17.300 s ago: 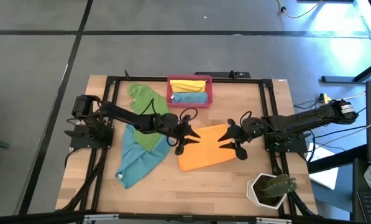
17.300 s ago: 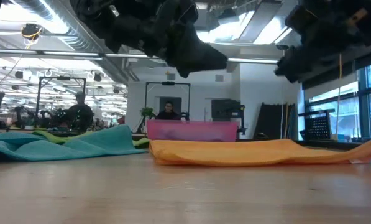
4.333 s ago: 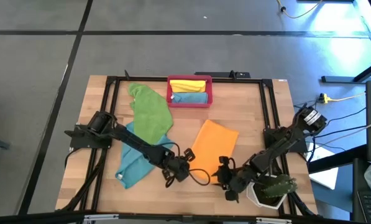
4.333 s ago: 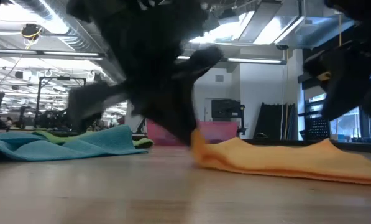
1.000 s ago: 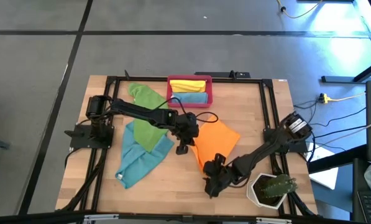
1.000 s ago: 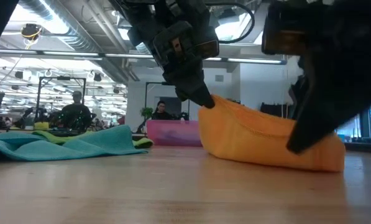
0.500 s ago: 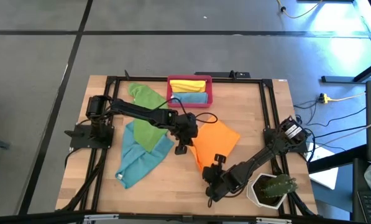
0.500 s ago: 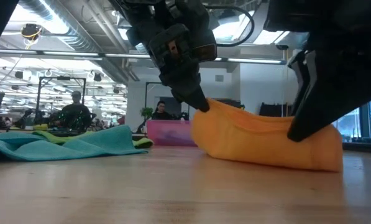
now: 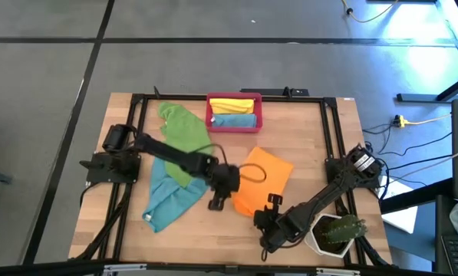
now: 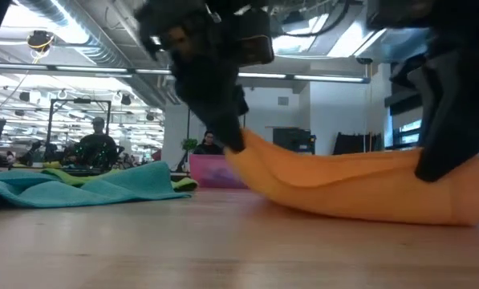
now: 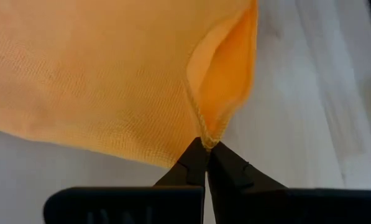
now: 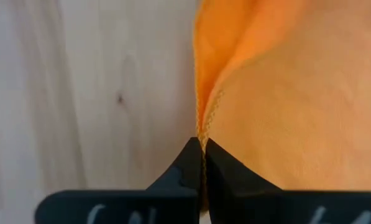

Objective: Roll microfiber towels into tight, uniform cylinder then place into a basket
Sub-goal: Fold the orange microfiber towel

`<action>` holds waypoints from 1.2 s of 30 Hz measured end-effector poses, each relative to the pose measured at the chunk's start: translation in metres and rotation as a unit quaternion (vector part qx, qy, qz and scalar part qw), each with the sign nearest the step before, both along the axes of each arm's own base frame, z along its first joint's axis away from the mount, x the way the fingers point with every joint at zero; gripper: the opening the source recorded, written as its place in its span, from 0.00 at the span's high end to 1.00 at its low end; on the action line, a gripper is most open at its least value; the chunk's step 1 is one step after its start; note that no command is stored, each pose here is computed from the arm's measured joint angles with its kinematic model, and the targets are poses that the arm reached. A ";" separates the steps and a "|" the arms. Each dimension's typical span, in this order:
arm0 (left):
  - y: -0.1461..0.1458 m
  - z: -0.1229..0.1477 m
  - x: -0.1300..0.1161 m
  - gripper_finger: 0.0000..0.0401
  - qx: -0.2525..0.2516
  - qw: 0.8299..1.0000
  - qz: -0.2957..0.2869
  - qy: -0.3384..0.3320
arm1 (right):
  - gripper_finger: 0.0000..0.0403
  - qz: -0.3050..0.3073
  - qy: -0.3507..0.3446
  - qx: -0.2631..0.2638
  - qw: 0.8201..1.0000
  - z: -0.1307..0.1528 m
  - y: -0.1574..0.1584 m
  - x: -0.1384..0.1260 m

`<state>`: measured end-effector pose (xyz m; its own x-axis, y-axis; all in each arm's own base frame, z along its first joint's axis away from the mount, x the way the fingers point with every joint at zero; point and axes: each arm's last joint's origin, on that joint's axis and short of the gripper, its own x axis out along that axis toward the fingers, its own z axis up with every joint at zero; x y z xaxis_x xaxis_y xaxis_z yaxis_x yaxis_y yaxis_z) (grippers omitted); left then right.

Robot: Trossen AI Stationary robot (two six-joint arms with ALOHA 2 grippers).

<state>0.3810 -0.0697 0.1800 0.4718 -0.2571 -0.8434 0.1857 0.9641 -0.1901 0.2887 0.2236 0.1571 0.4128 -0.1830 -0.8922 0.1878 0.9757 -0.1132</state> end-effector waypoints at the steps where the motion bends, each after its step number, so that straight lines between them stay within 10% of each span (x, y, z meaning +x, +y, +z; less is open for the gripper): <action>1: -0.009 -0.001 -0.003 1.00 0.009 1.000 0.000 0.006 | 0.98 0.003 -0.002 0.002 1.000 0.001 0.002 -0.001; 17: -0.112 0.051 -0.056 1.00 0.053 0.995 0.011 -0.079 | 0.98 0.047 -0.076 0.037 0.995 0.046 0.041 -0.014; 36: 0.019 0.018 -0.041 1.00 0.131 0.982 0.135 -0.005 | 0.98 -0.085 0.038 -0.122 0.988 0.018 -0.057 0.007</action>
